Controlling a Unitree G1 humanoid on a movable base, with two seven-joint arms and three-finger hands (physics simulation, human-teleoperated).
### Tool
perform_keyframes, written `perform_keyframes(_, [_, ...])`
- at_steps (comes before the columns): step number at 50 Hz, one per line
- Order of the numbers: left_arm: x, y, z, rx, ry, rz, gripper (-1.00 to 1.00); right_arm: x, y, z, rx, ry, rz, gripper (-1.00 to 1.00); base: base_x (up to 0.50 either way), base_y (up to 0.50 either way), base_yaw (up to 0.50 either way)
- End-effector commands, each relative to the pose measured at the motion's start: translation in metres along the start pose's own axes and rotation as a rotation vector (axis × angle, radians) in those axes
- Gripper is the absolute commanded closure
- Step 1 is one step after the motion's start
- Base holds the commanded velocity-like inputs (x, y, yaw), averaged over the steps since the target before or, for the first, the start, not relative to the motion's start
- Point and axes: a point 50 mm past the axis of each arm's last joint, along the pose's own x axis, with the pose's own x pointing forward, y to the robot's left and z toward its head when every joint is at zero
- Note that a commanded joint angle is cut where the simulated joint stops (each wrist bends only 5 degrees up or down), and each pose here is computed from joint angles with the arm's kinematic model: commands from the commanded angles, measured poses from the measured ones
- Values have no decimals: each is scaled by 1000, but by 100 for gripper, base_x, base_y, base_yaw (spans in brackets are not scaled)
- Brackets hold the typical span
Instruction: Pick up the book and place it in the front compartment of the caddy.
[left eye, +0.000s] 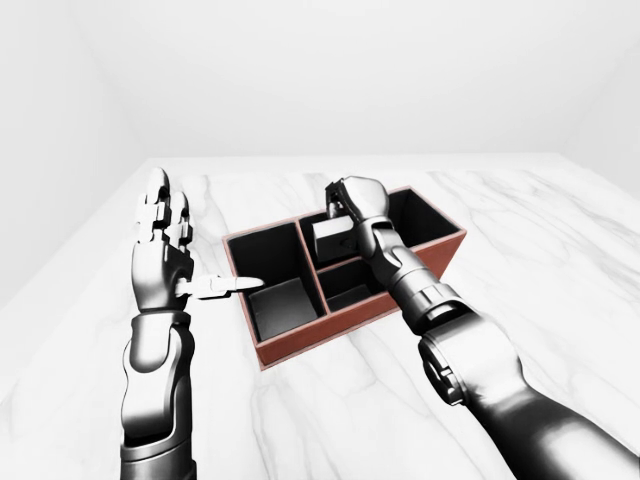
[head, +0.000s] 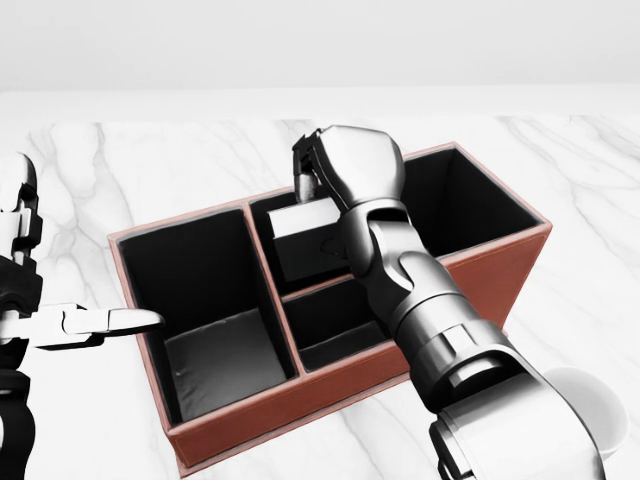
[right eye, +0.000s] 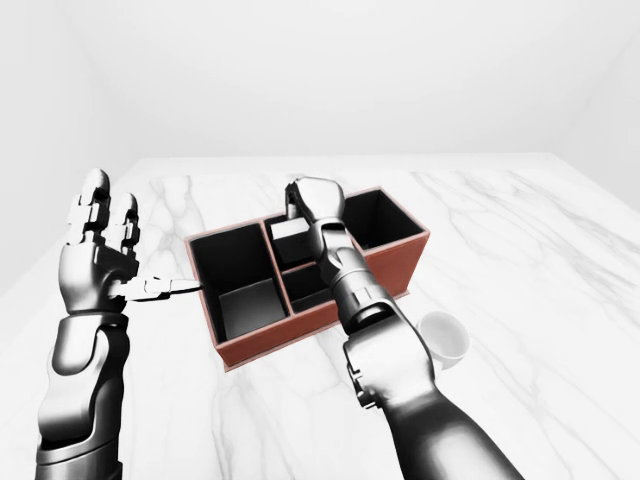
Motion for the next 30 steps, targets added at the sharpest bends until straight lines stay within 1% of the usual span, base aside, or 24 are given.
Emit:
perform_keyframes(1, [0, 0, 0, 0, -1, 0, -100, 2, -7, 1, 1, 0, -73, 100, 0, 0, 0])
perform_keyframes(29, [0, 0, -1, -2, 4, 1, -100, 1, -4, 1, -6, -5, -65, 100, 0, 0, 0])
perform_keyframes(30, [0, 0, 1, -2, -6, 1, -100, 0, -3, 1, -9, -4, -62, 100, 0, 0, 0])
